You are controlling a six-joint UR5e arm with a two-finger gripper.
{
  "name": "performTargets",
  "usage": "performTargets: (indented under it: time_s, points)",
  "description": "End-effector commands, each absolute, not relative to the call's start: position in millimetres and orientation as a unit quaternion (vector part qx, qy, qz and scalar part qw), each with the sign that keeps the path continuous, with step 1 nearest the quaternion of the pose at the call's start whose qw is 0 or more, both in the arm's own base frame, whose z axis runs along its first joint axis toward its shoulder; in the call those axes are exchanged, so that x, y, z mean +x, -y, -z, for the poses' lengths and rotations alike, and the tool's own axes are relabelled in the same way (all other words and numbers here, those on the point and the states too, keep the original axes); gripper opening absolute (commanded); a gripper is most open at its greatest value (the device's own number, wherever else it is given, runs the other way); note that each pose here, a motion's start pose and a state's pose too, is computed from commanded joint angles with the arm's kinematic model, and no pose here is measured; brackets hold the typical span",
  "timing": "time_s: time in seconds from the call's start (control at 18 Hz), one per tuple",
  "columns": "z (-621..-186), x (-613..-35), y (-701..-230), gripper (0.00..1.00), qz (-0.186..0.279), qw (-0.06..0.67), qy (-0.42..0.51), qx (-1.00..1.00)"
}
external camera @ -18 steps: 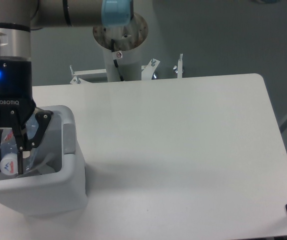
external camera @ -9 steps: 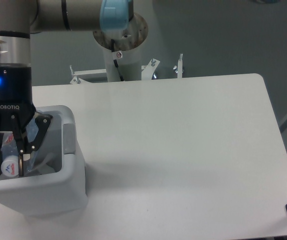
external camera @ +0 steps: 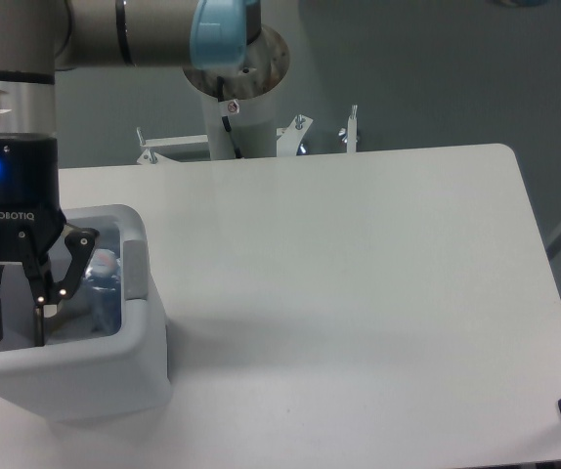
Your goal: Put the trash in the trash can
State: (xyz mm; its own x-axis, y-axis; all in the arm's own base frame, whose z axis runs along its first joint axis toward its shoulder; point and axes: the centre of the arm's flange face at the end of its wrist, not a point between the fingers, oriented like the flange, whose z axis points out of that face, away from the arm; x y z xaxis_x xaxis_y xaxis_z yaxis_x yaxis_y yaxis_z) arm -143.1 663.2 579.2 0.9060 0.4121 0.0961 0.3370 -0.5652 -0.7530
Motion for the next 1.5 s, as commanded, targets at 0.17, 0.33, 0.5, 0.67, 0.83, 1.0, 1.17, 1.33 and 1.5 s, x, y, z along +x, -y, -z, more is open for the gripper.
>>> performTargets:
  time_s: [0.17,0.33,0.5,0.67,0.83,1.0,1.17,1.33,1.5]
  points:
    - [-585.1,-141.9,-660.2,0.47,-0.047,0.419,0.212,-0.882]
    - [-585.1,-152.2,-657.8,0.96,-0.052,0.419,0.218,-0.880]
    - [-576.0,-200.2,-643.1,1.00,-0.082,0.404,0.258,-0.874]
    - [-577.7,-255.4,-613.4,1.00,-0.126,0.392,0.299,-0.861]
    - [-579.6,-305.1,-586.1,1.00,-0.146,0.380,0.329,-0.852]
    - [-578.2,-345.5,-543.1,1.00,-0.172,0.349,0.334,-0.858]
    - [-580.3,-366.5,-513.7,1.00,-0.196,0.306,0.298,-0.883]
    - [-578.2,-390.5,-486.8,1.00,-0.211,0.265,0.267,-0.902]
    - [-571.0,-408.7,-453.0,1.00,-0.219,0.200,0.203,-0.933]
